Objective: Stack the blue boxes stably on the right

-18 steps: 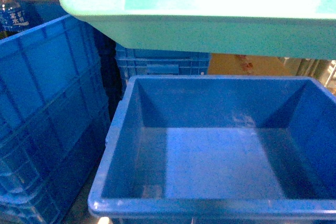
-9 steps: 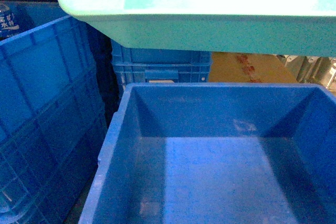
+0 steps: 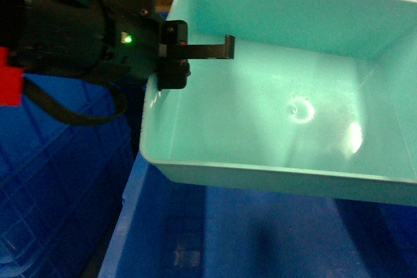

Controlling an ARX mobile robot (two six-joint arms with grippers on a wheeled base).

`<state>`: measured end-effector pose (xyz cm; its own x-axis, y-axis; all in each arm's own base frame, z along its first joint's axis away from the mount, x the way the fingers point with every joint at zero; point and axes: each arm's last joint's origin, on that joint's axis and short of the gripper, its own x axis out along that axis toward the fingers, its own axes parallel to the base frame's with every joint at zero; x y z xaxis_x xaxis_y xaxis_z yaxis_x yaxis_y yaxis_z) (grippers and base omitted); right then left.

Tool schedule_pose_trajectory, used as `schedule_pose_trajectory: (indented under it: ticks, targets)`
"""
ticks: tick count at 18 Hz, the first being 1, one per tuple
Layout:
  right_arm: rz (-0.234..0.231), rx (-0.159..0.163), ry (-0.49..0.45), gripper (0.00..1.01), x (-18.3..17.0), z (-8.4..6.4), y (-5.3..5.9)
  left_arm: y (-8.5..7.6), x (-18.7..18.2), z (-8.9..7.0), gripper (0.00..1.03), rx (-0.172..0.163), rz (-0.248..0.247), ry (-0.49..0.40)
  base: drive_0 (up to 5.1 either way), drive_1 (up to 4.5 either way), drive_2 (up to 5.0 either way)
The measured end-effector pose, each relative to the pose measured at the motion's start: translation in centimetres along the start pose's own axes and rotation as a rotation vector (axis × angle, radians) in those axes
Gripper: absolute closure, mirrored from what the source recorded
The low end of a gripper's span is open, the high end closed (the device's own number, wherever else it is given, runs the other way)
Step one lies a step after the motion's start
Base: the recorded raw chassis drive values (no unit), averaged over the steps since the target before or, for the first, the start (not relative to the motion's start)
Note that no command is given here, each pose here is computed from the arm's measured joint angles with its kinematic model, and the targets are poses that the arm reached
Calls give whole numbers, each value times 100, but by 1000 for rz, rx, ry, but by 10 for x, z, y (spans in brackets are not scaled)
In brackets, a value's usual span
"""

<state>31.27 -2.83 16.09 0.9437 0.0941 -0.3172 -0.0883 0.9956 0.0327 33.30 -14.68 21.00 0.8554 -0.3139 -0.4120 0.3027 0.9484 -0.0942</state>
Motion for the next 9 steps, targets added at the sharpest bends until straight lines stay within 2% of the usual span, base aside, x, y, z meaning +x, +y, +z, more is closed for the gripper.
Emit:
schedule_pose_trajectory:
  ticks: [2,4,6,9]
  targets:
    - [-10,-25,48,99,24,-2,-11,-14,21,2,97,-34,-1,92,0,0,0]
    - [-15,-36,87,99,44,-3,-20,-25,39,1,97,-65,25,170,0,0,0]
    - [-11,-66,85,99,52,1,-22,-29,45,1,97,-96,54,195,0,0,0]
    - [-7,-83,94,99,56,-5,-22,-30,44,-5,97,-132,78,242,0,0,0]
